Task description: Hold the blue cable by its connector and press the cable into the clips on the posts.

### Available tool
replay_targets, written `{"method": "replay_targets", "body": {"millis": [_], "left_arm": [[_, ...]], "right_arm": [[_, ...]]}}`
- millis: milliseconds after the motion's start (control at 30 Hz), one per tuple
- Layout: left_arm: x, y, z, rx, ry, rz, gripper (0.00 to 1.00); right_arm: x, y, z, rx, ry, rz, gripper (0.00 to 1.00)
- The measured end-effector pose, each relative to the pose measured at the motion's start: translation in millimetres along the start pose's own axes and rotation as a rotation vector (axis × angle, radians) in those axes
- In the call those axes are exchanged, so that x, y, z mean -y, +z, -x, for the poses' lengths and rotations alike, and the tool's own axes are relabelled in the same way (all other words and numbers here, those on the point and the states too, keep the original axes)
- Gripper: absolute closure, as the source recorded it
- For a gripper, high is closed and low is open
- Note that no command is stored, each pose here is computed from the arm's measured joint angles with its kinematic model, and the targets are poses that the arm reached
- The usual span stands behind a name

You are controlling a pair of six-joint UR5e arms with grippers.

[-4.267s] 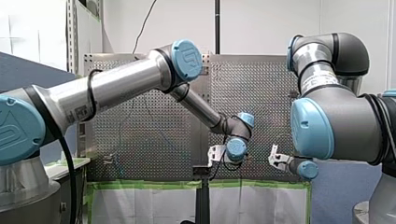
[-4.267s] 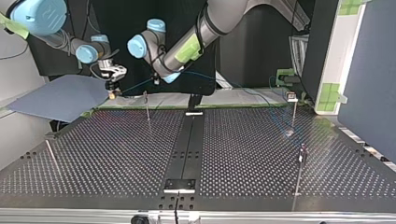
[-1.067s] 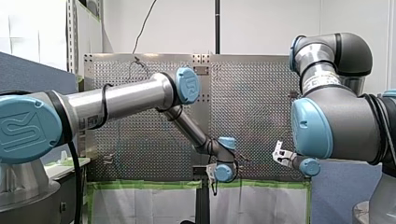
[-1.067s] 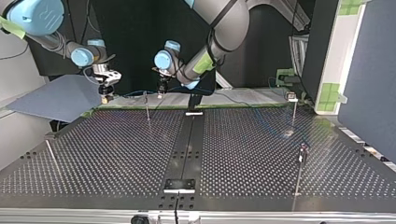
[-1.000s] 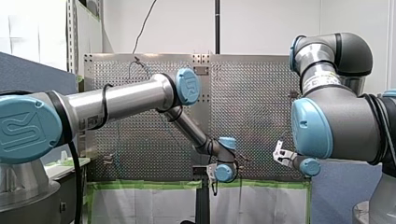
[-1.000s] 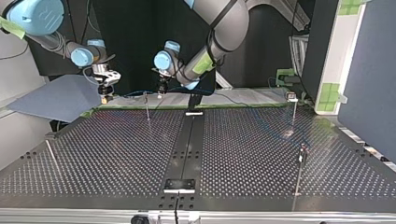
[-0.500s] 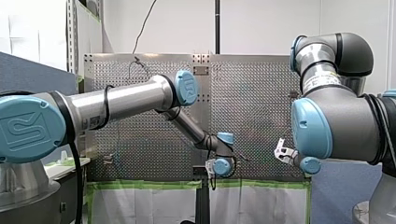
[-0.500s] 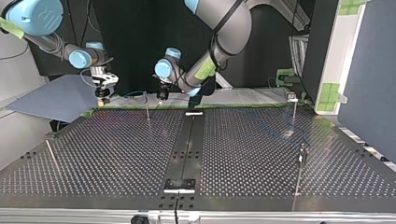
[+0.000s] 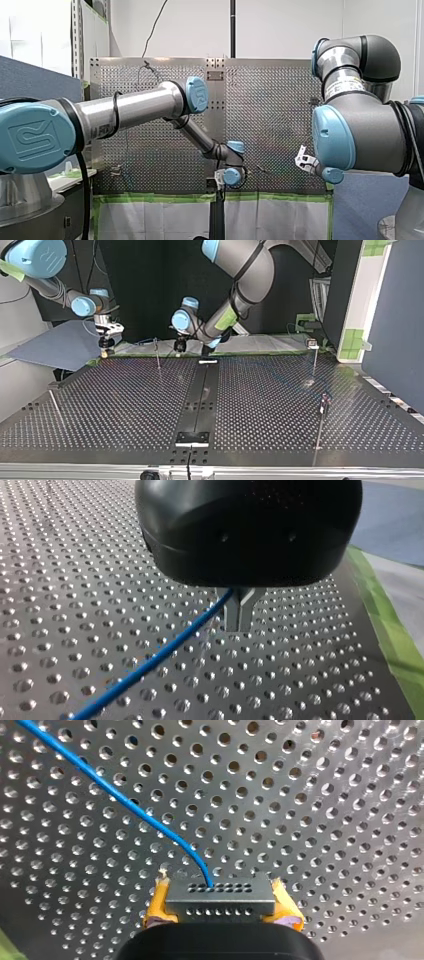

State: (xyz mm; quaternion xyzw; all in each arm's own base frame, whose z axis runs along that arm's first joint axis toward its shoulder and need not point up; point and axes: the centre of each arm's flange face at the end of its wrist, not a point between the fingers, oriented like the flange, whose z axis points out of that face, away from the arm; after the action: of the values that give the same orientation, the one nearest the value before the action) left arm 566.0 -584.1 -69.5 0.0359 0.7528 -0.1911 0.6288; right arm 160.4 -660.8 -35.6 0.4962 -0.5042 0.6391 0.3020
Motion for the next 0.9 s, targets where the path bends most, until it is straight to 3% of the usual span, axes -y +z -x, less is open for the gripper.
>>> {"method": "replay_targets", "body": {"millis": [367,667,900], "left_arm": [[-10.7,5,5,-0.013,0.004,0.018,1.0],[-6.4,5,5,-0.021,0.009,0.007,1.0],[-3.0,-2,-2,-0.035,0.014,-0.001,1.0]], "right_arm": [[-5.0,16.3,-10,-0.027,-0.007,0.007,1.0],[-13.8,25.3,2,0.007,-0.002,0.026,1.0],[-15.4,32.0,-3,0.0,-0.003,0.023,1.0]]}}
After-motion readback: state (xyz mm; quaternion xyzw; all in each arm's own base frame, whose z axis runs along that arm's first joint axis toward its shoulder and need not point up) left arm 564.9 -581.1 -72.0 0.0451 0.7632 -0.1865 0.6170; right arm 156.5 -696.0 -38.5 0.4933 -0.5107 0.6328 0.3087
